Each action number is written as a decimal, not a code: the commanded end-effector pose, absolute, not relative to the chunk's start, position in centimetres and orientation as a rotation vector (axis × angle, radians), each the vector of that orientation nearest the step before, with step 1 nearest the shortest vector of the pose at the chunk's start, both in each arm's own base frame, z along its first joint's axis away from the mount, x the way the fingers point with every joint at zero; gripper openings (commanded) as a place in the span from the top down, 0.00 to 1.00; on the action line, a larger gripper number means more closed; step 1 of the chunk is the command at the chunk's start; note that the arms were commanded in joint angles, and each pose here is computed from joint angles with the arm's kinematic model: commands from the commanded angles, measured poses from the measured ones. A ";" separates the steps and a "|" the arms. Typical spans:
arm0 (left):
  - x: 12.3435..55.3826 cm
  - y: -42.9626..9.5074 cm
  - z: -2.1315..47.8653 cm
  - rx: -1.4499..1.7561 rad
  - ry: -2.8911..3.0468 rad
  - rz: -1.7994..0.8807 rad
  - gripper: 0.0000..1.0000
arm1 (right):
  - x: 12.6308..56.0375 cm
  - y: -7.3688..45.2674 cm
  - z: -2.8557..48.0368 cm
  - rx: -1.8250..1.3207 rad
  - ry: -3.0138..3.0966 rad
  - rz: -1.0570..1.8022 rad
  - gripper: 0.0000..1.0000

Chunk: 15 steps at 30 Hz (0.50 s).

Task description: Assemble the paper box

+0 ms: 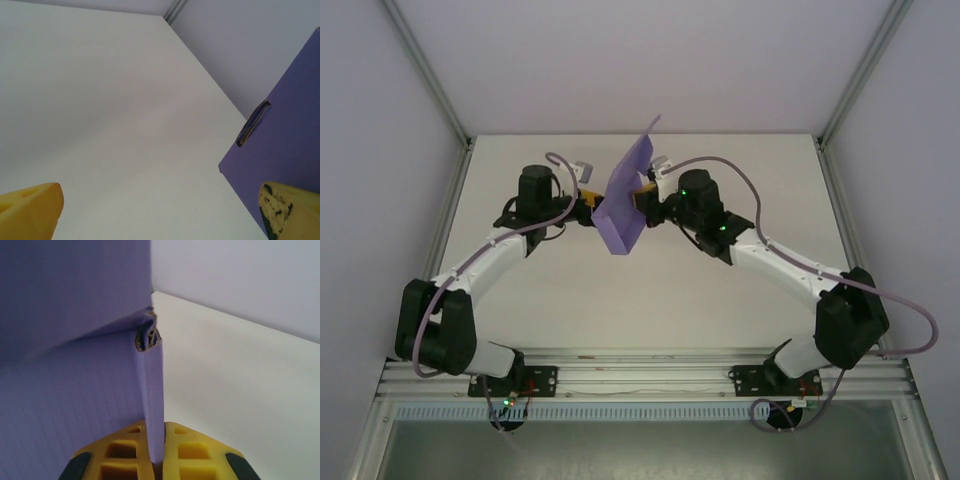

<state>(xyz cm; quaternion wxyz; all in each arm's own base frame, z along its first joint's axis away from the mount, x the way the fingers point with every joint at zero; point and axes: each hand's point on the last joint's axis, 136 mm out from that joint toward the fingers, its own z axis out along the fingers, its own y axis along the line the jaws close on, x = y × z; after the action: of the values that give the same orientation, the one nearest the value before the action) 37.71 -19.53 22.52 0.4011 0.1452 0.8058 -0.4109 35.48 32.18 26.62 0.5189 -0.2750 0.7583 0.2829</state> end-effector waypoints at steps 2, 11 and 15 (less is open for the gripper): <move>36.5 -23.0 27.4 0.575 1.869 -1.133 0.00 | 37.1 33.4 22.8 -0.632 1.898 0.491 1.00; 38.8 -20.6 26.1 0.430 1.991 -0.870 0.00 | 37.9 32.7 24.3 -0.467 1.877 0.418 0.98; 40.8 -14.3 21.6 0.086 2.151 -0.611 0.00 | 37.0 29.2 24.8 -0.375 1.934 0.360 0.97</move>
<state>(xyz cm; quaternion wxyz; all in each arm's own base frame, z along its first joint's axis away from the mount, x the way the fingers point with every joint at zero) 40.57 -16.60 21.31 0.4208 0.0831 0.8535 -0.2958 37.93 31.53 25.06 0.5509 -0.1916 0.7926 0.1778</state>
